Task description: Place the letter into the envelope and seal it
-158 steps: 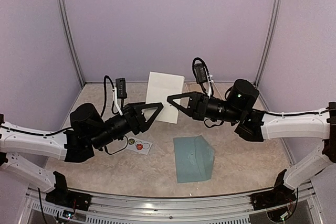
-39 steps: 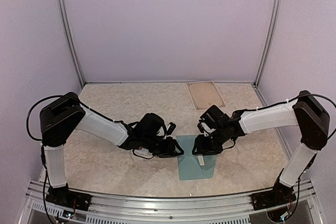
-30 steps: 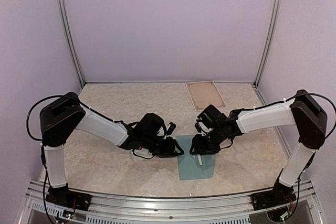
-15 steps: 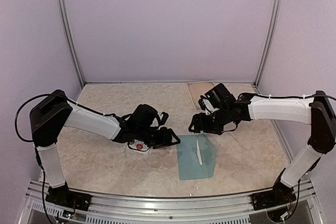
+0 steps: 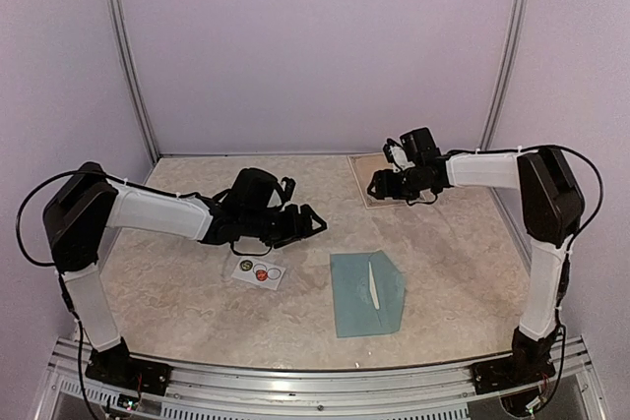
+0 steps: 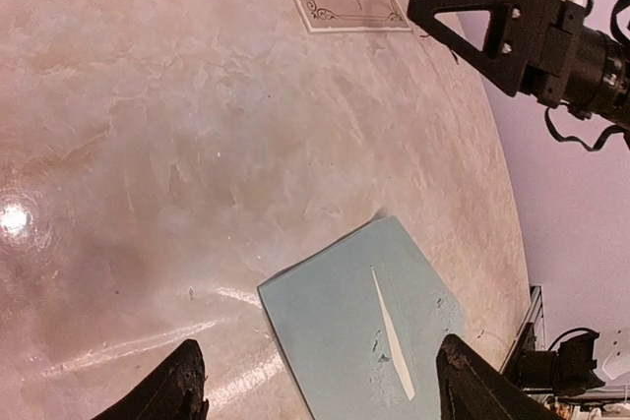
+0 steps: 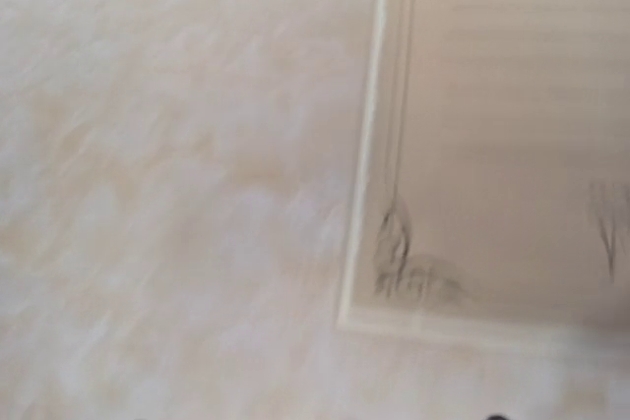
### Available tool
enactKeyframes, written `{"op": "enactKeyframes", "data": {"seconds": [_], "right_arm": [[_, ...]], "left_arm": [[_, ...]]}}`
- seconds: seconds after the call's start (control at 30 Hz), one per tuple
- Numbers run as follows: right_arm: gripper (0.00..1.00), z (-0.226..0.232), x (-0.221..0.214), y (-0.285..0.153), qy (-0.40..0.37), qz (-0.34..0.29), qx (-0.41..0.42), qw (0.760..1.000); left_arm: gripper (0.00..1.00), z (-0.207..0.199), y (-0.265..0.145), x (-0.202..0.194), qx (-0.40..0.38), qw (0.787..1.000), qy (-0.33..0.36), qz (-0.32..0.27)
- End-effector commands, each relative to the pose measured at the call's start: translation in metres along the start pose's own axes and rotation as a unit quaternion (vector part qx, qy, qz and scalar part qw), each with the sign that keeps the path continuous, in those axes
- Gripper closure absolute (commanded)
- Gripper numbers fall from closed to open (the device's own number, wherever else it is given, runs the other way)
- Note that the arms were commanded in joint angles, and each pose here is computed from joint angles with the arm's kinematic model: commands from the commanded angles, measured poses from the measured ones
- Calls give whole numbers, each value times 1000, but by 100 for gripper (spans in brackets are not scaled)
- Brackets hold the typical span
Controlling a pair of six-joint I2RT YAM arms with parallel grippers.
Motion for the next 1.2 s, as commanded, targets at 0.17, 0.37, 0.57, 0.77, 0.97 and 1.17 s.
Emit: {"op": "enactKeyframes", "data": {"seconds": [0.17, 0.37, 0.57, 0.77, 0.97, 1.17], "right_arm": [[30, -17, 29, 53, -38, -37, 64, 997], [29, -12, 2, 72, -28, -9, 111, 993], [29, -7, -22, 74, -15, 14, 140, 990], [29, 3, -45, 72, -9, 39, 168, 985], [30, 29, -78, 61, -3, 78, 200, 977], [31, 81, -108, 32, -15, 106, 238, 965]], "left_arm": [[24, -9, -22, 11, -2, 999, 1, -33], [24, -6, -26, 8, -1, 999, -3, -34], [24, -4, -30, 6, 1, 999, -2, -38], [24, 0, -36, 5, 7, 999, 0, -45], [24, 1, -43, 5, 14, 998, 7, -55], [24, -6, -46, 15, 6, 997, 11, -72]]}}
Point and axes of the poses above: each gripper's point midway between its finger pads, its own y axis out along the fingers, its own z axis along the line the jaws close on, x = y × z, the point moved 6 cm from there along -y, back along the fingers, and after that the axes turned 11 degrees about -y, right-handed, at the moved point
